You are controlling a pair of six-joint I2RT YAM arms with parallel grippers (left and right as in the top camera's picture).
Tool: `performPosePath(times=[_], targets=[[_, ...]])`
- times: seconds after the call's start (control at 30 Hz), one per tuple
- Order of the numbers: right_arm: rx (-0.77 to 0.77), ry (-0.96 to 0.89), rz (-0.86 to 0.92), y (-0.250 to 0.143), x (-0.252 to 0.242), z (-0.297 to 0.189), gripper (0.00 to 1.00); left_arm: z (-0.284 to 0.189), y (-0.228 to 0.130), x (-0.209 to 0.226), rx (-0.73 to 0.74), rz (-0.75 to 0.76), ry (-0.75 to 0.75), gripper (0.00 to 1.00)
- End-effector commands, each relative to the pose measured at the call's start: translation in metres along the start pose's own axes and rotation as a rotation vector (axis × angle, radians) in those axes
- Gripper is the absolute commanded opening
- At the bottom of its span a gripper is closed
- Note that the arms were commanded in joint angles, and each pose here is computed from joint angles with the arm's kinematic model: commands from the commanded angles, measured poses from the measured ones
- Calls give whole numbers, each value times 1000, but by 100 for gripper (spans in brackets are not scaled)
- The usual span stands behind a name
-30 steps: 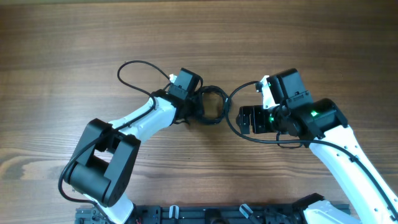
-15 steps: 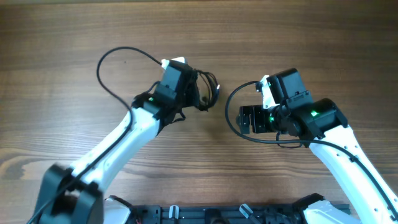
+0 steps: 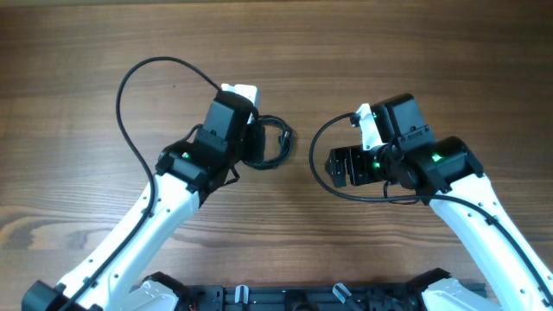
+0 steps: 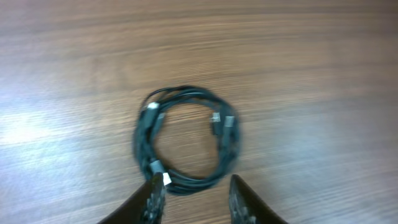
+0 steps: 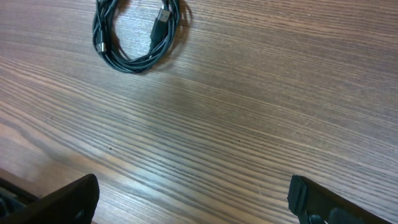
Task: Untangle cables
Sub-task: 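Lower both grippers onto the coil and pinch cable strands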
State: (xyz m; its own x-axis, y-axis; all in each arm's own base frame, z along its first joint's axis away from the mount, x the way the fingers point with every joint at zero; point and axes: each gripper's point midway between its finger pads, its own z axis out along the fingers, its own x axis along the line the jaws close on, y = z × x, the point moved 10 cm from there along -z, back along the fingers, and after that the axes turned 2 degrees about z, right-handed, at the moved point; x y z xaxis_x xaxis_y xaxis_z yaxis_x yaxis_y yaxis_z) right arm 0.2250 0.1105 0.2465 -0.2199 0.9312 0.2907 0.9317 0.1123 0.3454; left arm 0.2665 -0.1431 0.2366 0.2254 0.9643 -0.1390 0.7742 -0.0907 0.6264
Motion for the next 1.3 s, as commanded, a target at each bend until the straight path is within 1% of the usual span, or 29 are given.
performPosePath(times=[0.0, 0.1, 0.2, 0.27, 0.33, 0.37, 0.4, 0.47, 0.5, 0.53, 0.57, 0.6, 0.63, 0.67, 0.7, 0.8, 0.9, 0.93, 0.97, 1.03, 1.13, 1.2, 1.27], targets=[[0, 31, 8, 4, 4, 0, 100, 29, -9, 9, 63, -114, 153, 49], [-54, 42, -4, 11, 4, 8, 100, 58, -21, 10, 148, -168, 192, 47], [-94, 61, 39, 19, 0, 40, 100, 65, -25, 11, 168, -208, 207, 46], [-62, 135, 43, 26, 0, 71, 100, 65, -24, 11, 162, -209, 204, 46], [-23, 181, 69, 29, 1, 92, 100, 65, -25, 11, 165, -209, 205, 45], [-4, 205, 88, 30, 1, 101, 100, 65, -25, 11, 164, -209, 205, 39], [4, 232, 85, 32, 2, 107, 100, 65, -25, 11, 164, -209, 205, 35], [-9, 260, 78, 35, 4, 108, 100, 65, -25, 11, 165, -209, 205, 33], [-22, 267, 73, 37, 5, 108, 100, 65, -25, 11, 169, -209, 200, 29], [-25, 267, 72, 37, 5, 108, 100, 65, -26, 9, 181, -212, 178, 23], [-22, 266, 73, 37, 5, 108, 100, 66, -27, 8, 191, -215, 163, 20], [-17, 260, 76, 36, 4, 108, 100, 66, -28, 8, 199, -264, 166, 21], [-12, 258, 78, 35, 4, 108, 100, 66, -29, 8, 201, -289, 171, 26], [-4, 256, 81, 34, 4, 108, 100, 68, -30, 8, 205, -291, 173, 31], [10, 251, 86, 32, 3, 109, 100, 71, -31, 8, 213, -290, 177, 32], [18, 249, 86, 31, 3, 109, 100, 83, -33, 8, 220, -289, 180, 32], [-88, 292, 67, 47, 10, 107, 99, 84, -31, 9, 198, -291, 185, 32], [-106, 302, 54, 49, 14, 107, 100, 84, -28, 11, 185, -314, 188, 32], [-119, 313, 36, 50, 19, 107, 99, 84, -25, 18, 171, -368, 197, 32], [-145, 347, -7, 51, 34, 111, 100, 83, -20, 36, 195, -448, 144, 31], [-114, 367, 38, 49, 45, 130, 99, 81, -15, 55, 219, -532, 77, 31], [-71, 358, 56, 44, 45, 151, 99, 76, -9, 66, 212, -563, 29, 28], [-45, 347, 69, 42, 42, 165, 99, 69, -3, 67, 189, -521, -28, 27]])
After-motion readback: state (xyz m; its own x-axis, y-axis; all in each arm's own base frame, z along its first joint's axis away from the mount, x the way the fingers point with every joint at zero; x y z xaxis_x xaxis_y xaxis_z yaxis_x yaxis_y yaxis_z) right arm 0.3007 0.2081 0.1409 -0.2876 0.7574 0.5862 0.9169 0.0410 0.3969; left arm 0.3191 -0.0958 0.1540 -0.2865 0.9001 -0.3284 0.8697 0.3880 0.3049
